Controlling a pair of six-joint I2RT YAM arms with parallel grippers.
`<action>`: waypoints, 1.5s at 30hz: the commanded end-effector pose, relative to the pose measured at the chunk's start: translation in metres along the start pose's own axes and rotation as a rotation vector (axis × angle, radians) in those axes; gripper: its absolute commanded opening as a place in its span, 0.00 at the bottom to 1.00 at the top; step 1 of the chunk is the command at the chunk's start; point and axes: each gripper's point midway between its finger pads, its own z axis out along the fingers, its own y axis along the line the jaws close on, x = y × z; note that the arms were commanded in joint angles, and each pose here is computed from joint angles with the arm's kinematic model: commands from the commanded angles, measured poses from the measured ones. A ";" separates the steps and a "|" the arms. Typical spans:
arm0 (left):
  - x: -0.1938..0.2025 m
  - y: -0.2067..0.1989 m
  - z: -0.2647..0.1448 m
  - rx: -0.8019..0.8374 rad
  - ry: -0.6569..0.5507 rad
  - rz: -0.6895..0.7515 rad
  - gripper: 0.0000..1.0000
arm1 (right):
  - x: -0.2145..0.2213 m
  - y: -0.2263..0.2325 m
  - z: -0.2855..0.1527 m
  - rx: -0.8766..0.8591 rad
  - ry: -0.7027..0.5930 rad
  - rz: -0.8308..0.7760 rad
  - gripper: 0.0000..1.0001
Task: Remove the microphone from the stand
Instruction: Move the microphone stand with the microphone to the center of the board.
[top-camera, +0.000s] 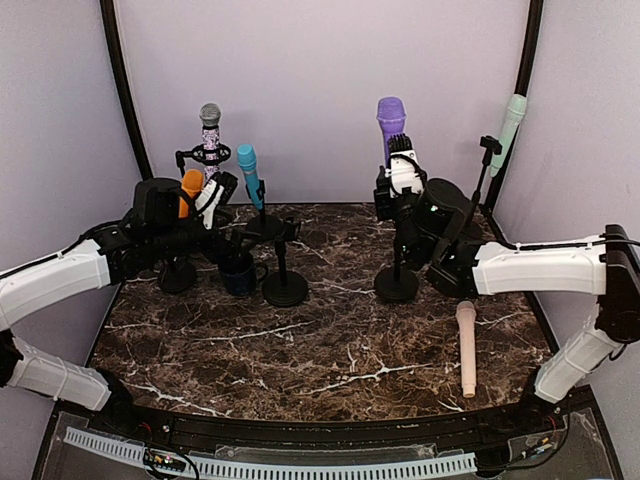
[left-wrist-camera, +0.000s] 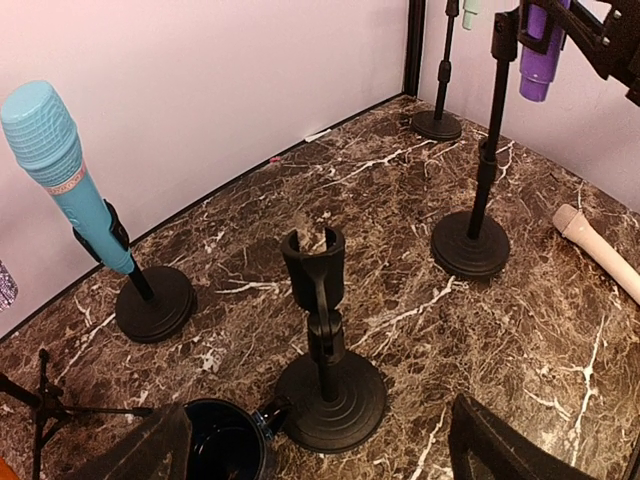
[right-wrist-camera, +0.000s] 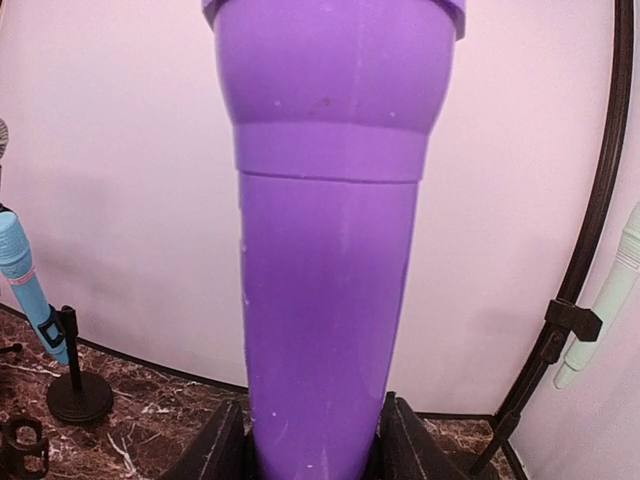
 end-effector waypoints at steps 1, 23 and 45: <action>-0.013 0.003 -0.013 -0.020 -0.054 0.023 0.92 | -0.056 -0.024 -0.032 0.106 -0.115 0.162 0.31; -0.016 0.003 -0.016 -0.027 -0.080 0.026 0.92 | -0.076 0.053 -0.084 0.097 -0.100 0.371 0.33; -0.015 0.001 -0.015 -0.012 -0.081 0.024 0.92 | -0.045 0.076 -0.136 0.026 -0.025 0.318 0.99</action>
